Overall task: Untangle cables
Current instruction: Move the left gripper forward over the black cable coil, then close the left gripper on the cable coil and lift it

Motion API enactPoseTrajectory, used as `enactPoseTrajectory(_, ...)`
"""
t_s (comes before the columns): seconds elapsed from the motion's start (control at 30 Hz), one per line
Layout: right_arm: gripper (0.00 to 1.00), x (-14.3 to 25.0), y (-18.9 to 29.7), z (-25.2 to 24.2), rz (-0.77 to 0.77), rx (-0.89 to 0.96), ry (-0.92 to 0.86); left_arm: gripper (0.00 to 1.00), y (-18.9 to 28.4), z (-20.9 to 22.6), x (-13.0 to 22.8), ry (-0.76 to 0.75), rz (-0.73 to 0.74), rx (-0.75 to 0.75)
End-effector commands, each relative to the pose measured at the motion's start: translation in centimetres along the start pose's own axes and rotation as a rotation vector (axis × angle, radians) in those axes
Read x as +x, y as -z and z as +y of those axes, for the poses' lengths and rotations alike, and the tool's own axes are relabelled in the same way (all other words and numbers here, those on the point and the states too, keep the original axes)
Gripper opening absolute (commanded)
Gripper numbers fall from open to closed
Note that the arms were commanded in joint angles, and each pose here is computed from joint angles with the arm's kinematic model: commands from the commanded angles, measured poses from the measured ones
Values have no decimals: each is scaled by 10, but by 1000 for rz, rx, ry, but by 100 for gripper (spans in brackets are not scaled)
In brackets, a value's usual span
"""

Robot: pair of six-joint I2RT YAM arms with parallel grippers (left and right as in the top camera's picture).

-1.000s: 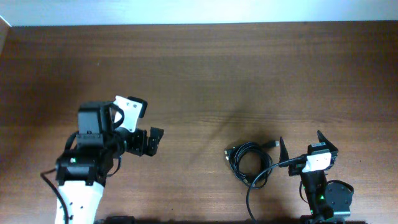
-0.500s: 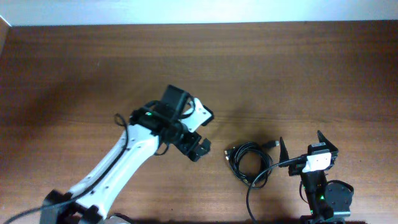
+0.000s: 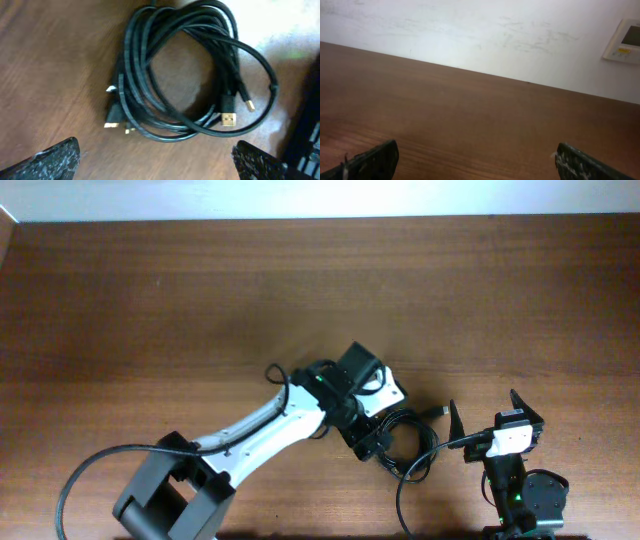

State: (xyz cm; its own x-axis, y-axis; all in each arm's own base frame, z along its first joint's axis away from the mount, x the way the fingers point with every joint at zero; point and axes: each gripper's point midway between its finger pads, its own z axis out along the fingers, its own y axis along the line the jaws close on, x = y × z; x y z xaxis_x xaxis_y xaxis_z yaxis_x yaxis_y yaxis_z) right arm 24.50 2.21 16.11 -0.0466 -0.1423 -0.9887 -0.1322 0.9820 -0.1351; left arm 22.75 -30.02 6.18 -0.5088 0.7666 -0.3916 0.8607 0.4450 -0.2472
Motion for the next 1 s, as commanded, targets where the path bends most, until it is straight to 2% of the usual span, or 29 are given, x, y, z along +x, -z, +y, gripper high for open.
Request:
enactPoseTrajectory(0.0,99,2,0,0,1,-2,6,99,-3,-12,-12,-26,-24,21)
enactPoseTrajectory(0.3,99,2,0,0,0,-2,6,99,-17,-10,-8,15,1,31)
enactPoseTrajectory(0.5,99,2,0,0,0,-2,6,99,-24,-29,-8,-36,11,46)
enactPoseTrajectory(0.57,99,2,0,0,0,-2,6,99,-32,-24,-3,-43,43,3)
enactPoseTrajectory(0.7,99,2,0,0,0,-2,6,99,-47,-22,7,-34,87,9)
enactPoseTrajectory(0.97,99,2,0,0,0,-2,6,99,-49,-21,2,-41,66,6)
